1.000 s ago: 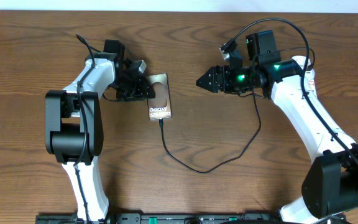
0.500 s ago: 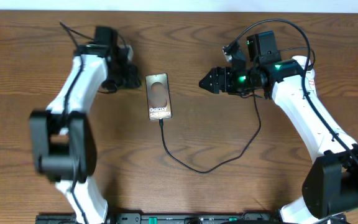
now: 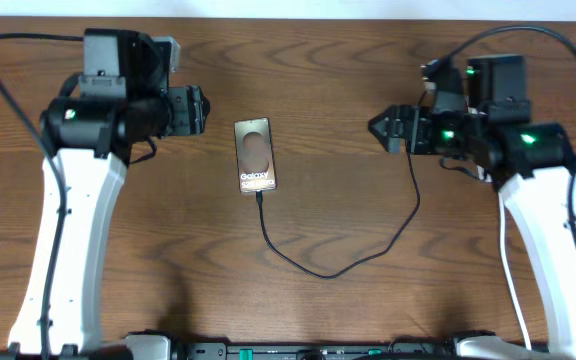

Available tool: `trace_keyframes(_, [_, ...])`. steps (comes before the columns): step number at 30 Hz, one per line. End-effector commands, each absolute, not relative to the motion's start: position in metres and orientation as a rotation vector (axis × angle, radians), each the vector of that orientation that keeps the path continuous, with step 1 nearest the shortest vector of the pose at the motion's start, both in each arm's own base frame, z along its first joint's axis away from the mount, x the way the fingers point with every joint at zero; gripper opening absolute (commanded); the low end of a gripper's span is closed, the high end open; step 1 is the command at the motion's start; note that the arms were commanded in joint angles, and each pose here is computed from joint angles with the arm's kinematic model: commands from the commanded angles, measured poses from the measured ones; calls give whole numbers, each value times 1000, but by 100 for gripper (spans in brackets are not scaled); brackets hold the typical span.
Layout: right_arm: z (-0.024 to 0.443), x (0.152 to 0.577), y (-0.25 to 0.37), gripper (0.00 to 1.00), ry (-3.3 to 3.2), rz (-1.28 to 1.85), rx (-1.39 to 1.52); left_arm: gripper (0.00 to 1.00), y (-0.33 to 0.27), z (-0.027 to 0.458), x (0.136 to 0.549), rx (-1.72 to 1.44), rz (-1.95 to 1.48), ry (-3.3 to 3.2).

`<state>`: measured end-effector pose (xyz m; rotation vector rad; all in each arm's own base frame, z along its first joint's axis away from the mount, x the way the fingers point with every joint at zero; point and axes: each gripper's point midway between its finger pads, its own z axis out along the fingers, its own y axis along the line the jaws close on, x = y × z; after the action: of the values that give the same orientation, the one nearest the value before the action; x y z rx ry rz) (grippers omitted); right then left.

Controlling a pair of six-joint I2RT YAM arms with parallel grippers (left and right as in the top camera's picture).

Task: Plug charger to phone and switch on socket
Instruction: 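Lay the phone flat on the table and release the left gripper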

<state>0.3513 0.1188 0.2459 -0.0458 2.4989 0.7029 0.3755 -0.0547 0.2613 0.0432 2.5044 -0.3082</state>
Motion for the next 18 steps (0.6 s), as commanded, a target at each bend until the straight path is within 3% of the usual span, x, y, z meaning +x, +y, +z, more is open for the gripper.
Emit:
trace_keyframes(1, [264,345,99,95,2448,626,-24,71,-50,281,364,35,-286,2458])
trace_keyframes(6, [274,330,75,96,2441,526,45,83,-49,286,354,35,-286,2460])
trace_keyframes(9, [278,321,67,97,2440,481,70,98,-49,284,352,33,-286,2475])
trace_keyframes(18, [292,300,56,99,2412,415,91,99,-49,283,352,33,-286,2476])
